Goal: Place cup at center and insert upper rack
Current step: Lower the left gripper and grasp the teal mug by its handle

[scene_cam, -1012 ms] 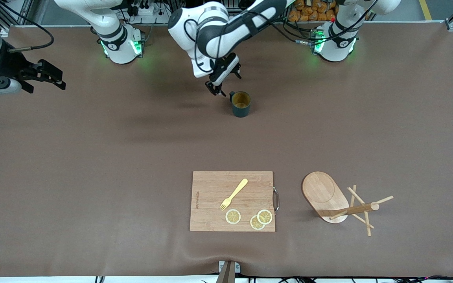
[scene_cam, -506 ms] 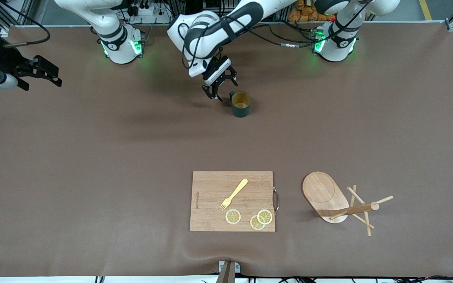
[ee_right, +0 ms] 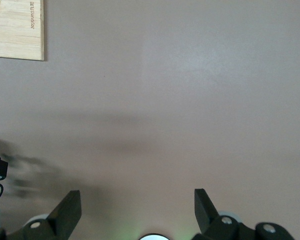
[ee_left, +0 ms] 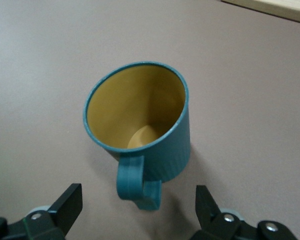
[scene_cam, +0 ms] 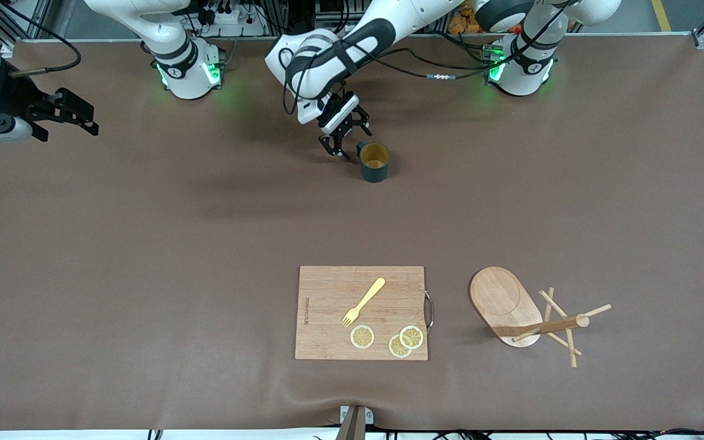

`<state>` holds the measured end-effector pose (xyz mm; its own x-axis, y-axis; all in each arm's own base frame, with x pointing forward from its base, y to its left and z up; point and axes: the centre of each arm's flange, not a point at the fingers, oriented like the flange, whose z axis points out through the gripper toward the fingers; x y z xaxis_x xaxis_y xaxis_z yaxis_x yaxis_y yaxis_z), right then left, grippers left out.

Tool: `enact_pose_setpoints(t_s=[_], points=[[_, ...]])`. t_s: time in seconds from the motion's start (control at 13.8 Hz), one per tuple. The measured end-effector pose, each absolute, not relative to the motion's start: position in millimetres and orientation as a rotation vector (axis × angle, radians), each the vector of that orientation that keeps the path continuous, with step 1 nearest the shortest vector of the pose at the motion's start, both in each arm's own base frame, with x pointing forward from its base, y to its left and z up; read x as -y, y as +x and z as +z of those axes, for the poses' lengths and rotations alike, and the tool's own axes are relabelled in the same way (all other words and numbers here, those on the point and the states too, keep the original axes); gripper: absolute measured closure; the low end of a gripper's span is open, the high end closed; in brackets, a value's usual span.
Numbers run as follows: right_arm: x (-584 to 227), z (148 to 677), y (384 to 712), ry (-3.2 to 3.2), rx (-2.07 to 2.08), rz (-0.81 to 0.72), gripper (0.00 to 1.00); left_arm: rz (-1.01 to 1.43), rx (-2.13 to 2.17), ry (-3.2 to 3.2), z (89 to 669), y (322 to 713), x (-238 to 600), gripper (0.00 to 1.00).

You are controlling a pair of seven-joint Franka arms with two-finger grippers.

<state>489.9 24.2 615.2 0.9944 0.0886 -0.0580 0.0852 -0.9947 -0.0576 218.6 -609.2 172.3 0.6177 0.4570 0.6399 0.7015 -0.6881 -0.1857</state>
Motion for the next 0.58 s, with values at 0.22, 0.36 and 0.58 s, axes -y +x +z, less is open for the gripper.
enact_pose_setpoints(t_s=[0.22, 0.36, 0.58], points=[[-25.6, 615.1, 490.3, -3.089, 0.14, 0.088, 0.0, -0.841, 0.902, -2.416, 156.3, 216.0, 608.0, 0.12], [-23.8, 615.9, 491.8, -3.121, 0.146, 0.069, 0.0, -0.856, 0.889, -2.412, 145.4, 209.2, 607.7, 0.17], [-23.5, 617.8, 495.0, -3.136, 0.15, 0.025, 0.0, -0.87, 0.874, -2.409, 139.7, 204.9, 607.7, 0.32]])
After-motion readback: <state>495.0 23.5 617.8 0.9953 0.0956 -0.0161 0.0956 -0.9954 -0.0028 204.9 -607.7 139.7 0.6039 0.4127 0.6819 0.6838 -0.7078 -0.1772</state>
